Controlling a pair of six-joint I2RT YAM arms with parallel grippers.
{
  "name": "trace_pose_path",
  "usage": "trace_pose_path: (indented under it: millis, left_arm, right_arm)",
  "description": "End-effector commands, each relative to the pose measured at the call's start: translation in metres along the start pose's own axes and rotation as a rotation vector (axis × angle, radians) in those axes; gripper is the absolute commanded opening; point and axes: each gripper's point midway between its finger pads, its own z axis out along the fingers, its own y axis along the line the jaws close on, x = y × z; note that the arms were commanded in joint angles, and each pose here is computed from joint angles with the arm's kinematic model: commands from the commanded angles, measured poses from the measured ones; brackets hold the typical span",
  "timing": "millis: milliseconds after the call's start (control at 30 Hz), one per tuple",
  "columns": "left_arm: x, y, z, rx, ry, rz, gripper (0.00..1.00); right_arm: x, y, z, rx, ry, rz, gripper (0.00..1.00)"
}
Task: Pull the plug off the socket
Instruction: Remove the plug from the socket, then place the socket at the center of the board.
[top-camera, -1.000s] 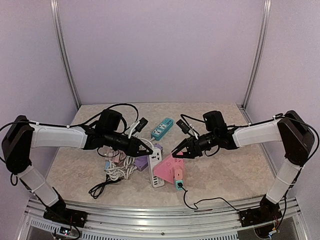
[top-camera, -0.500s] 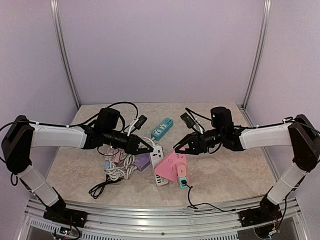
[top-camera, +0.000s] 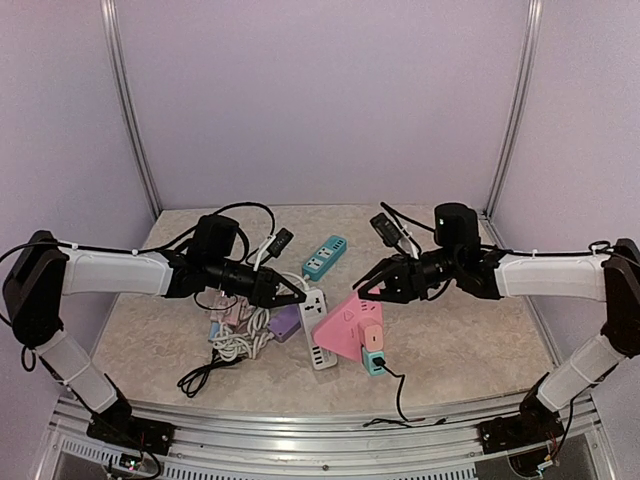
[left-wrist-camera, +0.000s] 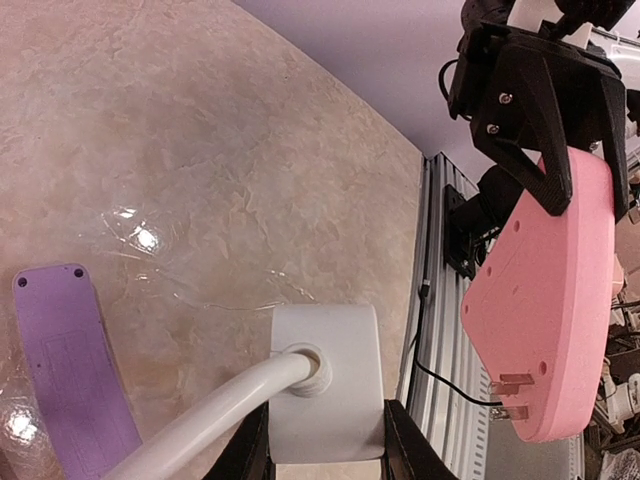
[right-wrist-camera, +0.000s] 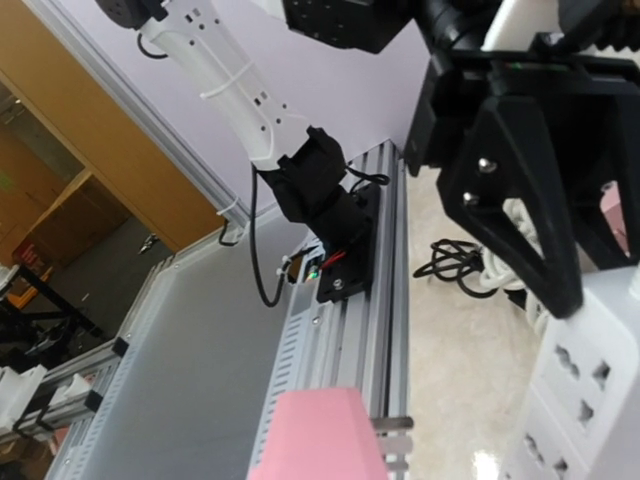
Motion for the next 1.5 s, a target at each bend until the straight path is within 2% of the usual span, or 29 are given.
trace_pose_path:
  millis: [0,100,267,500,633,933,1033,1233,1400,1467]
  left_arm:
    - [-0.021,0.0,-0.007,-0.033,-0.072,0.03,0.22]
    - [-0.03,0.012,-0.008,-0.09,-0.136,-0.033,0.22]
    - [-0.068,0.018,-0.004,-0.152,-0.321,-0.119,0.21]
    - [-0.089,0.035,0.032,-0.163,-0.387,-0.233,0.21]
    - [-0.089,0.048,0.047,-0.183,-0.388,-0.266,0.22]
    - [-0.062,0.088,0.078,-0.265,-0.286,-0.347,0.24]
    - [-0.057,0.096,0.079,-0.294,-0.273,-0.367,0.28]
    - [-0.042,0.107,0.088,-0.312,-0.231,-0.408,0.29]
    - [-0.032,0.121,0.096,-0.345,-0.189,-0.44,0.37]
    - [-0.027,0.124,0.097,-0.353,-0.184,-0.451,0.45]
  right_arm:
    - [-0.016,0.006,-0.004,0.057,-0.024,-0.047,0.0]
    - [-0.036,0.001,-0.015,0.158,-0.079,-0.071,0.0]
    - [-0.072,0.002,-0.043,0.342,-0.199,-0.109,0.0]
    - [-0.106,0.023,-0.074,0.509,-0.342,-0.167,0.0]
    - [-0.112,0.028,-0.09,0.583,-0.41,-0.189,0.0]
    - [-0.134,0.047,-0.117,0.677,-0.548,-0.238,0.0]
    - [-0.144,0.055,-0.121,0.683,-0.572,-0.26,0.0]
    - [-0.149,0.058,-0.122,0.68,-0.585,-0.268,0.0]
    - [-0.146,0.055,-0.122,0.681,-0.585,-0.254,0.0]
    - [-0.145,0.056,-0.123,0.685,-0.589,-0.252,0.0]
